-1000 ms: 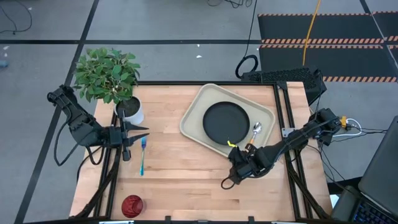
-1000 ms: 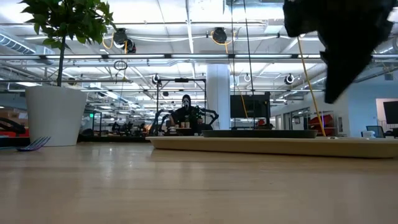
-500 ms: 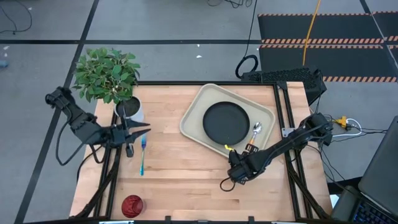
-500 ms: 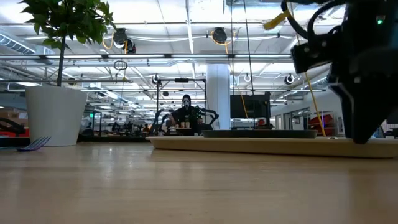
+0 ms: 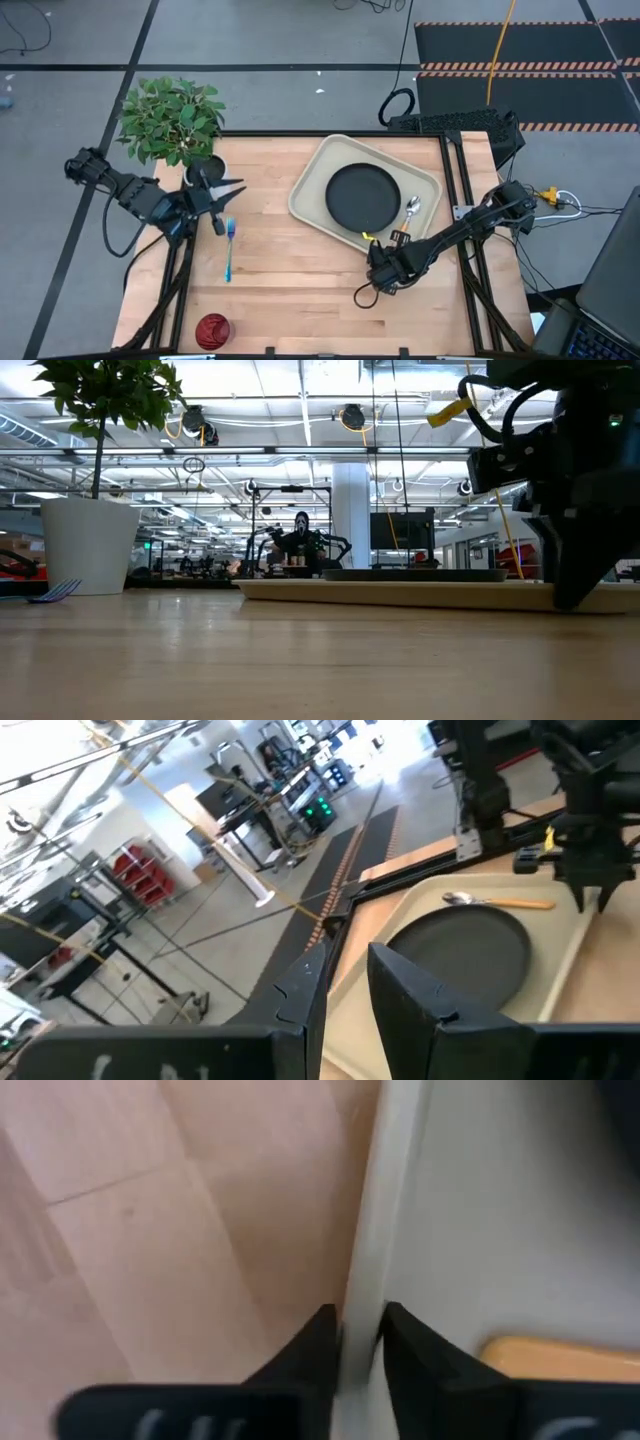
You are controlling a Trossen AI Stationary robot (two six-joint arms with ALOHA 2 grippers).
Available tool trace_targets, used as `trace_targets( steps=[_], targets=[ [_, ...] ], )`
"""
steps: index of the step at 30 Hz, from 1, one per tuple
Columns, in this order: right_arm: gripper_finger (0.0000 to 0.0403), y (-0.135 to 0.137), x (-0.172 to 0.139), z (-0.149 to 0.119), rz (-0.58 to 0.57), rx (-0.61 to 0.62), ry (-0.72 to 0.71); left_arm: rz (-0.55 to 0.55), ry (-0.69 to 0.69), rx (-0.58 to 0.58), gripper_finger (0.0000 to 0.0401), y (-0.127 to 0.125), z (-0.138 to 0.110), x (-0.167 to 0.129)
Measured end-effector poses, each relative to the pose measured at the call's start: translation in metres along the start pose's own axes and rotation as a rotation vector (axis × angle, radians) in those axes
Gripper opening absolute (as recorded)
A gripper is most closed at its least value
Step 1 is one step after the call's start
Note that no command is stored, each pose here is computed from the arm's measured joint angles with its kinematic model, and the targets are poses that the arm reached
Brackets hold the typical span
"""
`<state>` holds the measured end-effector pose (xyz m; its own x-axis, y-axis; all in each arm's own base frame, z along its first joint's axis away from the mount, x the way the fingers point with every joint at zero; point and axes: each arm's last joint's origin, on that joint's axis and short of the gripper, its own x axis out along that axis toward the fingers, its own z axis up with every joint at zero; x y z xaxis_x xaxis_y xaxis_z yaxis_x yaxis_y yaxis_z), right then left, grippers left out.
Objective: Pick and place plate/cup/fork/spoon on tray
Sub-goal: Move the tray to the center
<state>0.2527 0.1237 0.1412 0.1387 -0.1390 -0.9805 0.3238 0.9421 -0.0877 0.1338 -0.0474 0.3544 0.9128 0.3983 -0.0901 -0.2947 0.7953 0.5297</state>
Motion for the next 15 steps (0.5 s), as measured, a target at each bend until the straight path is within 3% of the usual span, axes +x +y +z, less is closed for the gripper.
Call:
trace_targets(
  steps=[8, 15],
  targets=[
    [0.0035, 0.004, 0.002, 0.002, 0.019, -0.103, -0.053, 0.043, 0.015, -0.065, 0.0081, 0.006, -0.002, 0.006],
    [0.0035, 0.012, -0.001, 0.001, 0.053, -0.167, -0.071, 0.052, 0.021, -0.232, 0.0081, 0.006, -0.002, 0.008]
  ],
)
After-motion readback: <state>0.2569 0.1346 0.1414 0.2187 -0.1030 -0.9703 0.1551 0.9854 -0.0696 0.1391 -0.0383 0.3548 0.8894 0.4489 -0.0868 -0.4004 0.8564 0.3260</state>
